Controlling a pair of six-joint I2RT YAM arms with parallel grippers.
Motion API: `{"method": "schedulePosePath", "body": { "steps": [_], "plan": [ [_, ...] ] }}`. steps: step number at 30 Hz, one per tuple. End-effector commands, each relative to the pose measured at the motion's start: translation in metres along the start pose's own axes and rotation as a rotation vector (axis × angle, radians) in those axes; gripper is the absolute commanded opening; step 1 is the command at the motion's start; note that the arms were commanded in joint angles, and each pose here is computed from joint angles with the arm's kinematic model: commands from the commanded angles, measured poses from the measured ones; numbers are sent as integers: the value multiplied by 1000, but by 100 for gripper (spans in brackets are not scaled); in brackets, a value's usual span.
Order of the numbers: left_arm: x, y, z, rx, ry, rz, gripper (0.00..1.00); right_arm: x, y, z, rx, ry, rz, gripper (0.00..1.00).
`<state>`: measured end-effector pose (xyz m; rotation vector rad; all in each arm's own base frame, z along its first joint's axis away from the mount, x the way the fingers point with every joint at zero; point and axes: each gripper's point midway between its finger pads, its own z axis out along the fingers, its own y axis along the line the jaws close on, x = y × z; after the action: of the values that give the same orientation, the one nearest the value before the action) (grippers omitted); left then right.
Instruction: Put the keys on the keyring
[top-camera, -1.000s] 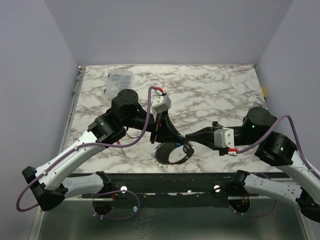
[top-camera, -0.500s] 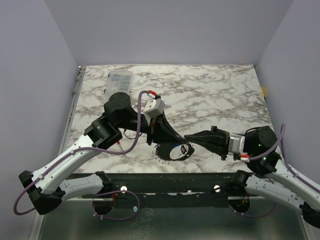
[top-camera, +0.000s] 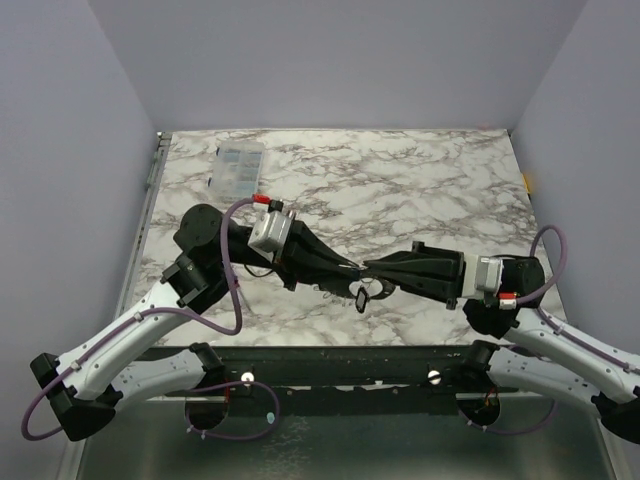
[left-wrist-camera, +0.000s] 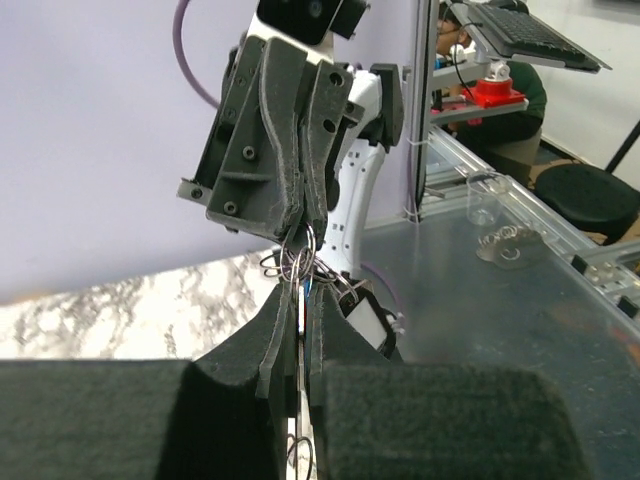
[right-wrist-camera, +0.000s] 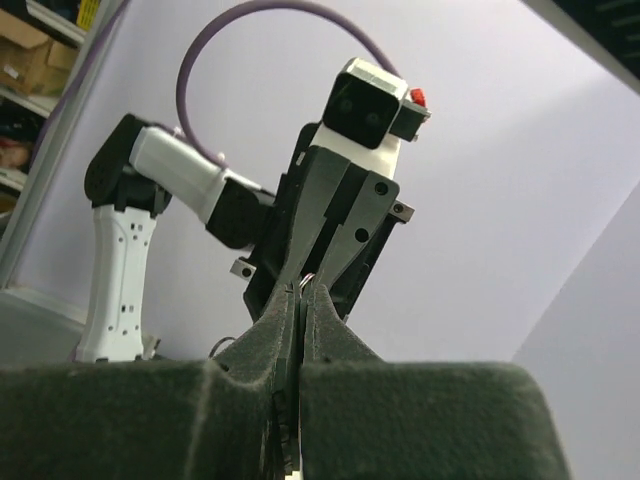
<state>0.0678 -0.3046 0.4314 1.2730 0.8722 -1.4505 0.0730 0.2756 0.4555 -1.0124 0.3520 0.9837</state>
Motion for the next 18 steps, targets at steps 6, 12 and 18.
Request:
{"method": "schedulePosePath", "body": {
  "steps": [6, 12, 18],
  "plan": [
    [-8, 0, 3, 48, -39, 148, 0, -77, -21, 7, 84, -357, 14, 1],
    [-8, 13, 2, -21, -50, 217, 0, -85, -37, 9, 156, -413, 99, 1],
    [0, 32, -3, -118, -47, 309, 0, -99, -63, -4, 309, -563, 216, 1]
  ]
}}
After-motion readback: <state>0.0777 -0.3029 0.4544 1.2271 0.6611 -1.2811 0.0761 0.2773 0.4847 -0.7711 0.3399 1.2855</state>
